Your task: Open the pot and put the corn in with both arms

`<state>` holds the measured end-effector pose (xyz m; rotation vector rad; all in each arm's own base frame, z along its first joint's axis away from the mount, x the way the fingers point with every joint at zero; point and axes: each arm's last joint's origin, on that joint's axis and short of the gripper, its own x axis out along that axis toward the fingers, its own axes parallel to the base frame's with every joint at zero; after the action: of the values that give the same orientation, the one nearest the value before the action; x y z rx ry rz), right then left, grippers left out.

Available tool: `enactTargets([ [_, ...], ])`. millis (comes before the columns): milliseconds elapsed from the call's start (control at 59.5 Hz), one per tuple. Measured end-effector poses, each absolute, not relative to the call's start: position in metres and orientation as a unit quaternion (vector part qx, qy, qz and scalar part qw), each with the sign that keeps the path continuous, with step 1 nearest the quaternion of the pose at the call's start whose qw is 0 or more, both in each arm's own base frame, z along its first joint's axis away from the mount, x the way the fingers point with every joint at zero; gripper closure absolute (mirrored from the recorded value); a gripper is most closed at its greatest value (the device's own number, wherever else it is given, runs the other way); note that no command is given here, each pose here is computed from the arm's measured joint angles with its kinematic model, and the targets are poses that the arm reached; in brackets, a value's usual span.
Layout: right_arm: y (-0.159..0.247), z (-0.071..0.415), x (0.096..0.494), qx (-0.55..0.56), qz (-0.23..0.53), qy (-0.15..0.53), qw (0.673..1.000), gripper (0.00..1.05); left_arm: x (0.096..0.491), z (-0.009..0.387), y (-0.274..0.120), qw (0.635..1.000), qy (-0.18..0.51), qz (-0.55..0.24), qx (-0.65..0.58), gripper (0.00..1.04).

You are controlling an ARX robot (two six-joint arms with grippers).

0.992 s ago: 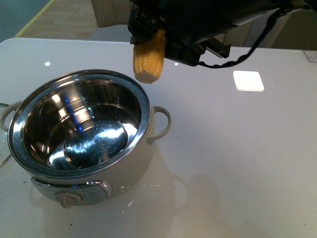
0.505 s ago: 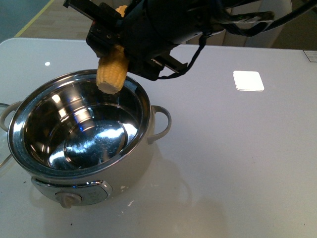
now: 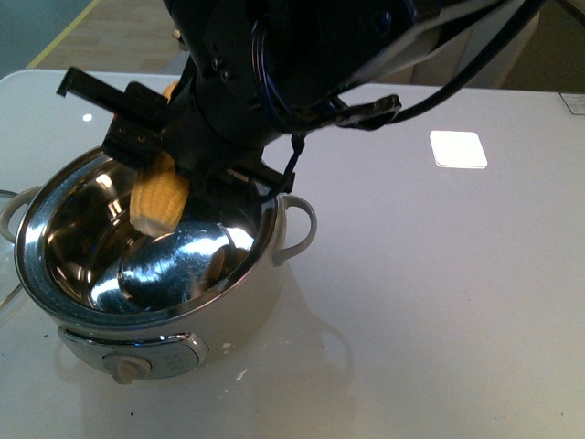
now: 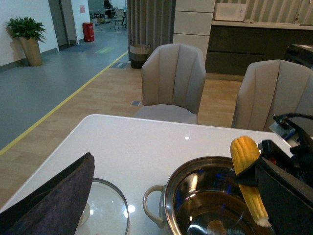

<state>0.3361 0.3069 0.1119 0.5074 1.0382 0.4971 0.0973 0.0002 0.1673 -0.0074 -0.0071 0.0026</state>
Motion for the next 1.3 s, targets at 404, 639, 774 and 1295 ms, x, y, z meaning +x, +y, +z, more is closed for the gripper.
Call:
enactTargets([
  [404, 0.301, 0.091, 0.323, 0.211, 0.216, 0.511, 0.805, 0.19, 0.097, 0.167, 0.000, 1.000, -0.004, 0.001, -0.004, 0.07],
  [639, 0.282, 0.113, 0.318, 0.228, 0.218, 0.482, 0.818, 0.09, 0.097, 0.167, 0.000, 1.000, -0.004, 0.001, -0.004, 0.07],
  [774, 0.253, 0.144, 0.320, 0.260, 0.208, 0.430, 0.839, 0.09, 0.097, 0.167, 0.000, 1.000, -0.004, 0.001, -0.004, 0.07],
  [1295, 0.086, 0.227, 0.235, 0.207, 0.055, 0.259, 0.942, 0.09, 0.097, 0.167, 0.000, 1.000, -0.004, 0.001, -0.004, 0.07],
])
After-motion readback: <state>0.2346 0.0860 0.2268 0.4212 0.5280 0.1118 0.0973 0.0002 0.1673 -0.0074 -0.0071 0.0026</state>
